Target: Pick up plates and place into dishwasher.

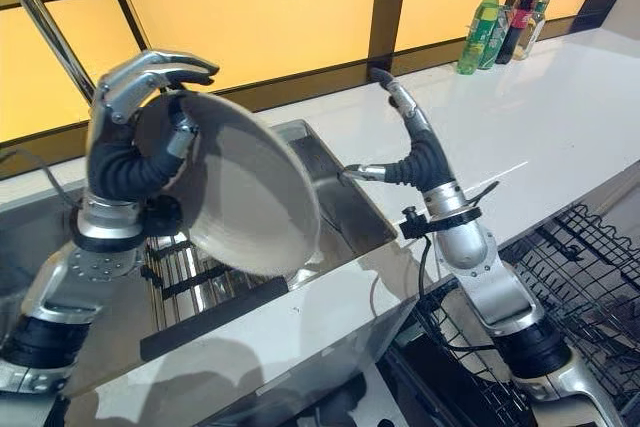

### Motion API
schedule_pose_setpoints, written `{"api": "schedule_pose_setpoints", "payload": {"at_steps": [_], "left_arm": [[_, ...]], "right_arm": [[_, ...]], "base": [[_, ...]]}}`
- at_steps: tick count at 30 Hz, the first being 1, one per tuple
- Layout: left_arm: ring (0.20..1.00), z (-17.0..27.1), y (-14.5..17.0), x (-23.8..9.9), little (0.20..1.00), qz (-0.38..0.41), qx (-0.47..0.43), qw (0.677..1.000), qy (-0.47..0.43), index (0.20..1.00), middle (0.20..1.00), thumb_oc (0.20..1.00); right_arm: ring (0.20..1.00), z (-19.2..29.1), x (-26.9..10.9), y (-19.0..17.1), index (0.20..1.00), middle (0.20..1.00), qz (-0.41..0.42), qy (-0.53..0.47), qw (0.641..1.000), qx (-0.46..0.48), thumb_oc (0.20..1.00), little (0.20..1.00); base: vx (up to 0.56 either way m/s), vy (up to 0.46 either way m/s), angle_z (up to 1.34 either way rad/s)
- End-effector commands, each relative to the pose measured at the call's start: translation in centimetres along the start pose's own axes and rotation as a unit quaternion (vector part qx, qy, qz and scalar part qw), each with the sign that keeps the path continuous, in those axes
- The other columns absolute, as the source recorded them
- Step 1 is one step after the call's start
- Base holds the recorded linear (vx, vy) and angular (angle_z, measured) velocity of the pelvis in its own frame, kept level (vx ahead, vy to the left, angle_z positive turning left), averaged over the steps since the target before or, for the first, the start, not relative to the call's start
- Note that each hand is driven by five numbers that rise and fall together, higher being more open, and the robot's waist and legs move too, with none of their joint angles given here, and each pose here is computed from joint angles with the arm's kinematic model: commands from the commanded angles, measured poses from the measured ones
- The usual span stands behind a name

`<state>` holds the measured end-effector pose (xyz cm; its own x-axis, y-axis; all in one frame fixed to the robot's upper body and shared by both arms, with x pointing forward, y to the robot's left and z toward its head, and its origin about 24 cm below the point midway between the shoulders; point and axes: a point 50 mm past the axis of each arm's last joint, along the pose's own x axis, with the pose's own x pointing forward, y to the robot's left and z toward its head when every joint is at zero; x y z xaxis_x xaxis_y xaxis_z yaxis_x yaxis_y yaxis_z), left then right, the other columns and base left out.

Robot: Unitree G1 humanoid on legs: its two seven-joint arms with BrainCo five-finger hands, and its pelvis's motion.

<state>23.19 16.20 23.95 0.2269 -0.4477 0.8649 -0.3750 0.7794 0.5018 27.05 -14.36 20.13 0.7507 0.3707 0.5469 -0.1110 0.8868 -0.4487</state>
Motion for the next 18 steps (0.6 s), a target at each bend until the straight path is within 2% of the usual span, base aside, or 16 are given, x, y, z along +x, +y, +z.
{"api": "schedule_pose_setpoints", "payload": {"at_steps": [1,10,18], "left_arm": [[0.200,0.1,-0.5,1.4,0.200,0.027,-0.019,0.999,-0.026,0.200,0.200,0.200],[0.200,0.5,-1.4,1.8,0.200,0.026,-0.021,0.999,-0.039,0.200,0.200,0.200],[0.200,0.1,-1.1,1.6,0.200,0.034,-0.010,0.999,-0.028,0.200,0.200,0.200]], "right_arm": [[1.000,3.3,1.5,1.5,1.000,1.000,0.061,-0.087,0.993,0.060,1.000,1.000],[1.000,3.4,2.1,4.8,1.000,1.000,0.138,-0.067,0.975,0.159,1.000,1.000],[1.000,2.6,1.9,4.5,1.000,1.000,0.115,-0.042,0.981,0.153,1.000,1.000]], "base": [[0.00,0.000,0.00],[0.00,0.000,0.00],[0.00,0.001,-0.01]]}}
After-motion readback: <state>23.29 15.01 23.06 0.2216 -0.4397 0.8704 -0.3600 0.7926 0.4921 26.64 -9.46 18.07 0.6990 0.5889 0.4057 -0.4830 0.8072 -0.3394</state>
